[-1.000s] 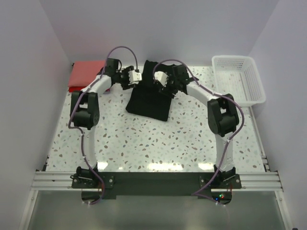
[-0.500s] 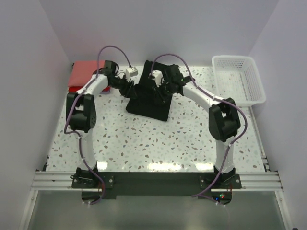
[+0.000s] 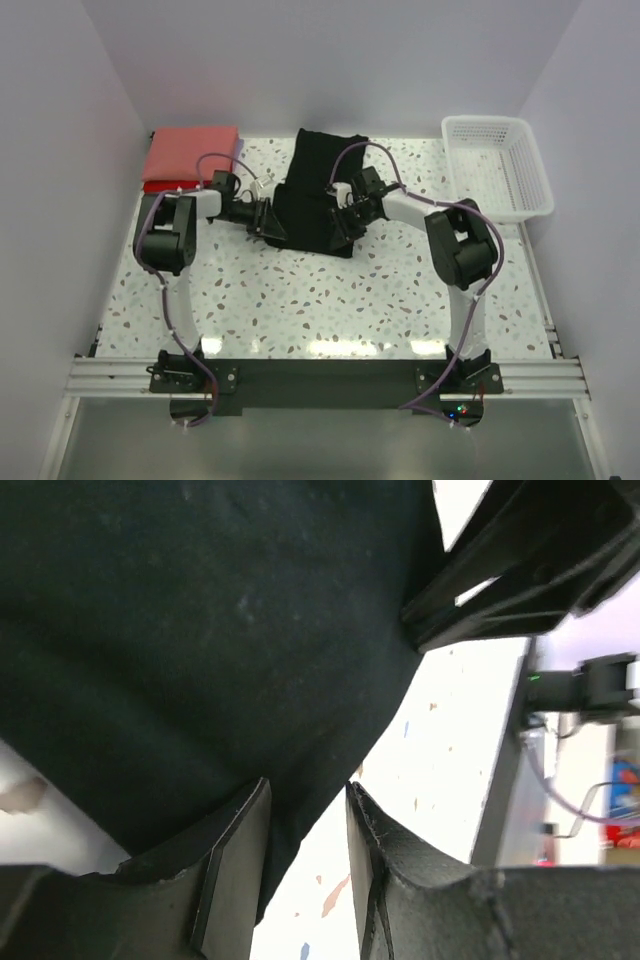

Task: Fold and stack the t-shirts
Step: Fold the tshirt

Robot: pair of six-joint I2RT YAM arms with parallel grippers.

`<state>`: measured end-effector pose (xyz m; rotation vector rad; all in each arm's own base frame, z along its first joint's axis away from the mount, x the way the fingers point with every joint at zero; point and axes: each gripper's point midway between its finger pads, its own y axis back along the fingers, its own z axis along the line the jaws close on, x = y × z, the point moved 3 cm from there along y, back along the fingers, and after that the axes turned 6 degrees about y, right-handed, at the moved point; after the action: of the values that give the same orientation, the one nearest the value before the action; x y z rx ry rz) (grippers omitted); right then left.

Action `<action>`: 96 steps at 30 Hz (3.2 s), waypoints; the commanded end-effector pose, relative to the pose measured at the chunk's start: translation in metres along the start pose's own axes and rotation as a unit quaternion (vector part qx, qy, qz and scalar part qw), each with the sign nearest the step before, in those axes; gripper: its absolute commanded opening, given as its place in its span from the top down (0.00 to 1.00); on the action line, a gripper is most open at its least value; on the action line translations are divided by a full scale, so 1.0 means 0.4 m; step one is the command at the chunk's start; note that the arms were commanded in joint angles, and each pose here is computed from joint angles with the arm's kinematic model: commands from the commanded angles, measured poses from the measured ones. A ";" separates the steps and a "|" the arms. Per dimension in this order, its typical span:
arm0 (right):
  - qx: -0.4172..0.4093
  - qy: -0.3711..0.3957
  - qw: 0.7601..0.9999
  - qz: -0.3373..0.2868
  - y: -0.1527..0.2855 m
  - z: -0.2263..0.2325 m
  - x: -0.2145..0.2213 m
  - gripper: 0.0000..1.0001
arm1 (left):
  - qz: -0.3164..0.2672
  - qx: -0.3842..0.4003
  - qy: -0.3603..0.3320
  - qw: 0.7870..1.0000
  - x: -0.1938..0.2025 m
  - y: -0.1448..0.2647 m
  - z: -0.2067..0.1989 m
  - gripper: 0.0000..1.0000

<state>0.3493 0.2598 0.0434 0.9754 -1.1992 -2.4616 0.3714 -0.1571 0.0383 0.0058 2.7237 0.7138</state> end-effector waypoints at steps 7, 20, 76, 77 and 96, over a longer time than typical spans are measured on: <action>0.007 0.001 0.998 0.060 0.092 -0.016 0.191 0.70 | 0.041 -0.011 0.095 0.995 0.190 -0.018 -0.004 0.57; 0.073 0.250 0.965 -0.044 0.304 0.086 0.066 0.52 | -0.027 -0.041 -0.306 0.951 0.057 0.165 -0.224 0.46; 0.110 0.507 0.854 -0.015 0.395 0.170 0.030 1.00 | 0.038 -0.110 -0.694 0.711 0.021 0.188 -0.322 1.00; 0.098 0.507 0.856 -0.009 0.397 0.184 0.054 1.00 | 0.042 -0.103 -0.693 0.712 0.040 0.190 -0.328 1.00; -0.016 0.467 0.883 0.039 0.476 0.266 0.196 1.00 | 0.098 -0.044 -0.649 0.753 0.104 0.232 -0.451 1.00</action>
<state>0.1923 0.1786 0.2079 1.8286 -0.7760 -1.5039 0.2312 -0.1557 0.2172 0.5692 1.3274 0.4853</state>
